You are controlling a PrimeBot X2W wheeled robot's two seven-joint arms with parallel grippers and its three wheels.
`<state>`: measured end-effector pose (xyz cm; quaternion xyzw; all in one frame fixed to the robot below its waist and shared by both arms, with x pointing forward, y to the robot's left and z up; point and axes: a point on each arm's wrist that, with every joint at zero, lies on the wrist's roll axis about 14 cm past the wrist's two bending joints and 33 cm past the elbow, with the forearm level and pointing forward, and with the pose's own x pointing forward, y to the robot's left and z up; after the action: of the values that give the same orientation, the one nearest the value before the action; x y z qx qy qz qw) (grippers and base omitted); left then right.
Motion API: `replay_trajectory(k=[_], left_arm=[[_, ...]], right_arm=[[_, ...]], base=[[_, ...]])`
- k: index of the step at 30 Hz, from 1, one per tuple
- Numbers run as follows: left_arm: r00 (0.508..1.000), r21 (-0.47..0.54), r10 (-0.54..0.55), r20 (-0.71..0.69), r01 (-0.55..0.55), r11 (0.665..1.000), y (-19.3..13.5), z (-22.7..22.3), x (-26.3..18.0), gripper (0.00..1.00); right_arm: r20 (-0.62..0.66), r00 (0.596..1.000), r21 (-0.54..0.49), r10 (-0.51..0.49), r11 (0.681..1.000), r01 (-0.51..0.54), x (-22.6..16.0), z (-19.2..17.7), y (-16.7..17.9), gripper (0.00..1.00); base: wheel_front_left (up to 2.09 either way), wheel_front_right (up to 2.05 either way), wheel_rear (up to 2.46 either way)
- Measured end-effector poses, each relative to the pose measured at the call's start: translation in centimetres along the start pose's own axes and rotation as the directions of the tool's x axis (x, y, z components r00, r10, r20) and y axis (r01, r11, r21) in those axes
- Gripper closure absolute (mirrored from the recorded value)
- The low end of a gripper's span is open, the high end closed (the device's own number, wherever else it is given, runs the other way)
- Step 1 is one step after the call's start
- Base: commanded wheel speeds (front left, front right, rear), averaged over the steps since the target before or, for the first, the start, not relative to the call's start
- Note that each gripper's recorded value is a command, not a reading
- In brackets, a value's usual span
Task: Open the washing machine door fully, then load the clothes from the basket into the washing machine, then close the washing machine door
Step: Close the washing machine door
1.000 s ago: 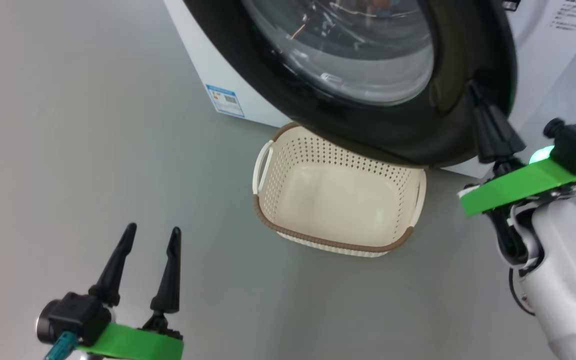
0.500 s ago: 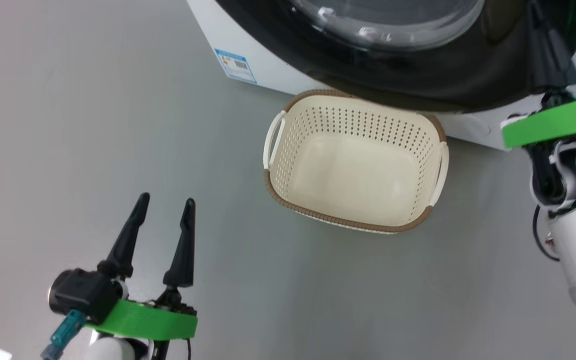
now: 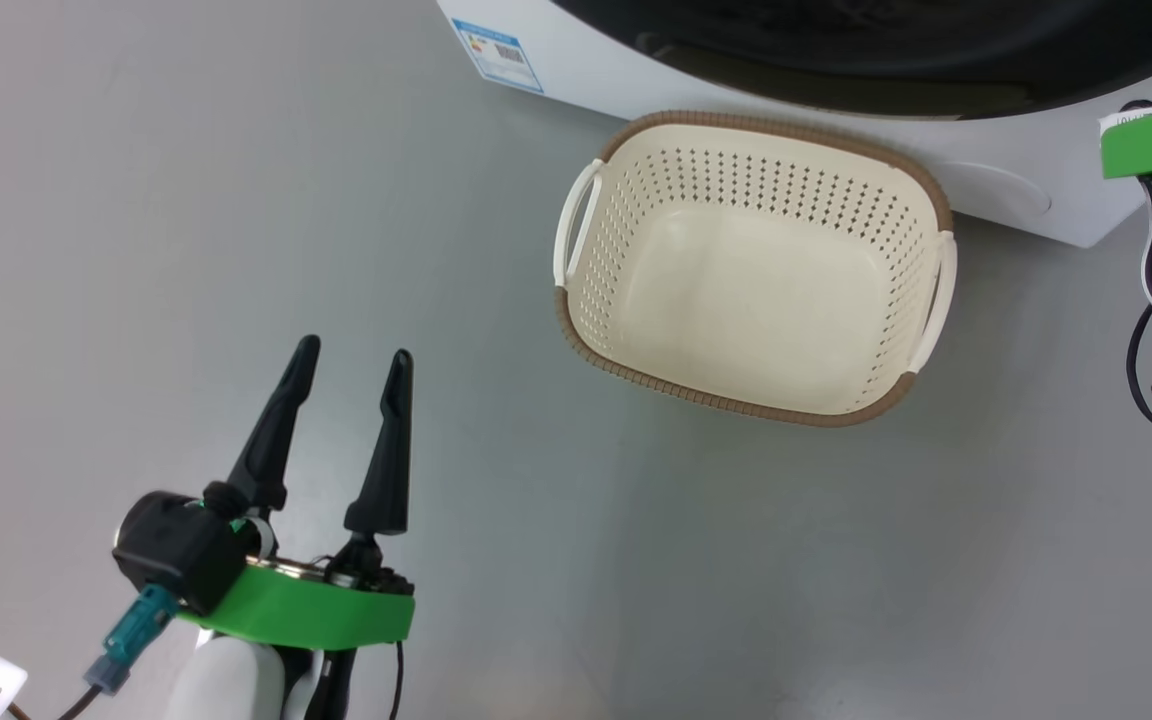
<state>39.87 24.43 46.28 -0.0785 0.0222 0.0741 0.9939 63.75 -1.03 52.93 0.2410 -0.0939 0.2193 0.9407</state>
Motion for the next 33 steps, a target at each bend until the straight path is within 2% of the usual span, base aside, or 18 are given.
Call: replay_trajectory(k=[8,15,21,22,24,25,27,33], left_arm=[[1.000,0.005,-0.006,-0.005,0.006,1.000,-0.1,-0.2,0.7,0.00],[1.000,-0.003,-0.014,-0.003,0.014,1.000,-0.4,-0.2,0.7,0.00],[1.000,-0.005,-0.012,0.004,0.012,1.000,-0.3,0.1,0.4,0.00],[1.000,-0.004,-0.010,0.004,0.010,1.000,-0.3,0.2,0.3,0.00],[1.000,-0.007,-0.008,0.002,0.008,1.000,-0.2,0.1,0.1,0.00],[1.000,-0.010,-0.007,0.003,0.007,1.000,-0.2,0.1,0.0,0.00],[1.000,-0.014,-0.006,0.014,0.006,1.000,-0.1,0.5,0.0,0.00],[1.000,-0.023,0.002,0.005,-0.001,1.000,0.3,0.2,-0.7,0.00]], right_arm=[[-0.005,1.000,0.005,0.010,1.000,-0.010,0.6,-1.0,0.1,1.00],[-0.004,1.000,-0.016,0.021,1.000,-0.021,0.4,-0.4,0.5,1.00],[-0.050,0.998,-0.039,0.022,0.999,-0.024,-1.9,-0.8,1.0,1.00],[-0.058,0.998,-0.039,0.021,0.999,-0.023,-2.5,-0.8,1.0,0.93],[-0.072,0.997,-0.042,0.020,0.999,-0.023,-3.5,-0.9,1.2,0.62],[-0.077,0.997,-0.046,0.018,0.999,-0.021,-4.0,-0.8,1.3,0.51],[-0.087,0.996,-0.050,0.012,0.999,-0.016,-5.1,-0.8,1.3,0.00],[-0.112,0.993,-0.070,-0.034,0.997,0.026,-8.4,-0.2,0.5,0.00]], base=[[0.00,0.00,0.00],[0.00,0.00,0.00],[0.00,0.00,0.00],[0.00,0.00,0.00],[0.00,0.00,0.00],[0.00,0.00,0.00],[0.00,0.00,0.00],[0.00,0.00,0.00]])
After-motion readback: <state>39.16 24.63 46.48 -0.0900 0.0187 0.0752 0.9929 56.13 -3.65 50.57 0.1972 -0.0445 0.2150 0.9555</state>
